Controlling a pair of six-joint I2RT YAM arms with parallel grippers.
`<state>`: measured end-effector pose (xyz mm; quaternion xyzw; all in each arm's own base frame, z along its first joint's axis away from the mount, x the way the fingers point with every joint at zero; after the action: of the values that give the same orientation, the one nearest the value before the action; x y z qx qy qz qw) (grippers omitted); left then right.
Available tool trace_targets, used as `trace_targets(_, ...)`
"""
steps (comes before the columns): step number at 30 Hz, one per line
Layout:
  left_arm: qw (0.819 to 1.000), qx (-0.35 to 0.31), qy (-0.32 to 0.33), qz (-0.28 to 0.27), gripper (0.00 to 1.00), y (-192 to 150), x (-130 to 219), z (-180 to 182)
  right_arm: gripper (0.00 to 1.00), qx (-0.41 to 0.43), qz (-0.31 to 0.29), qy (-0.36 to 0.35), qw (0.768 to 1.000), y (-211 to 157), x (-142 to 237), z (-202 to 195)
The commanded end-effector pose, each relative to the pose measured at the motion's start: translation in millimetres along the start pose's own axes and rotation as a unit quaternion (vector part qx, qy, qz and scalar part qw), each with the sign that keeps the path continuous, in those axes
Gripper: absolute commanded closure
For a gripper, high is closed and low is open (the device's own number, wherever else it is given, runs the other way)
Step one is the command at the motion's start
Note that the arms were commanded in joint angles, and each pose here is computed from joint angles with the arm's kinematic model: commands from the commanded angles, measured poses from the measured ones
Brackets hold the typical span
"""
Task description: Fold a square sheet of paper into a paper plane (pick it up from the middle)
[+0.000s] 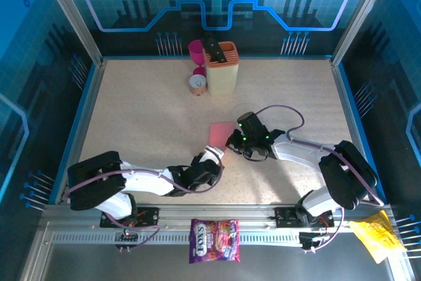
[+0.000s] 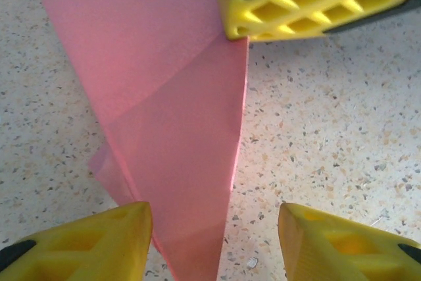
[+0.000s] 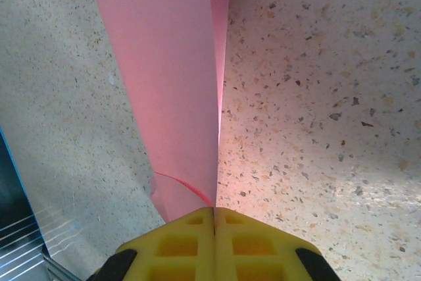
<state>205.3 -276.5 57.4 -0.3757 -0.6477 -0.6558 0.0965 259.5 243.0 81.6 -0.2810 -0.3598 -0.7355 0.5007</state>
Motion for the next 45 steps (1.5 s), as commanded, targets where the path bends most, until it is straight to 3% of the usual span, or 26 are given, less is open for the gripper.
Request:
trace_targets(1,0.999,-0.019,0.010,-0.032,0.45,13.1,-5.6,-9.0,1.00,-0.004,0.005,0.007,1.000,-2.6,6.9,9.4)
trace_targets(12,0.996,-0.047,0.036,-0.061,0.47,27.1,-20.1,-16.3,1.00,-0.004,0.007,0.002,1.000,-6.8,8.0,3.6)
trace_targets(19,0.996,-0.047,0.042,-0.055,0.66,22.9,-26.5,-14.5,1.00,-0.004,0.011,0.001,1.000,-9.3,6.3,0.9)
trace_targets(26,0.997,-0.032,0.045,-0.048,0.79,21.1,-31.5,-8.7,1.00,-0.009,0.015,-0.002,1.000,-13.6,4.9,-4.1)
trace_targets(28,0.998,-0.026,0.044,-0.045,0.78,21.8,-32.4,-7.7,1.00,-0.010,0.016,-0.004,1.000,-14.5,4.4,-5.0)
trace_targets(34,0.998,-0.004,0.043,-0.039,0.59,25.0,-31.6,-4.7,1.00,-0.012,0.020,-0.002,1.000,-18.4,2.5,-6.1)
trace_targets(45,0.998,0.005,0.033,-0.044,0.57,32.5,-30.9,-8.2,1.00,-0.011,0.024,-0.004,1.000,-21.3,-0.4,-6.0)
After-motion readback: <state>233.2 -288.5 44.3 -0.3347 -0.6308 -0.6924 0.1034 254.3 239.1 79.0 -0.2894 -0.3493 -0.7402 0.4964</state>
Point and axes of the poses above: each hand's point on the last joint's axis, 136 mm out from that joint toward the fingers, its own x axis back along the fingers, its own z axis along the line the jaws close on, y = z × x, the point moved 2 cm from there along x, back along the fingers, and after that the axes turned 14 degrees about x, right-handed, at the moved point
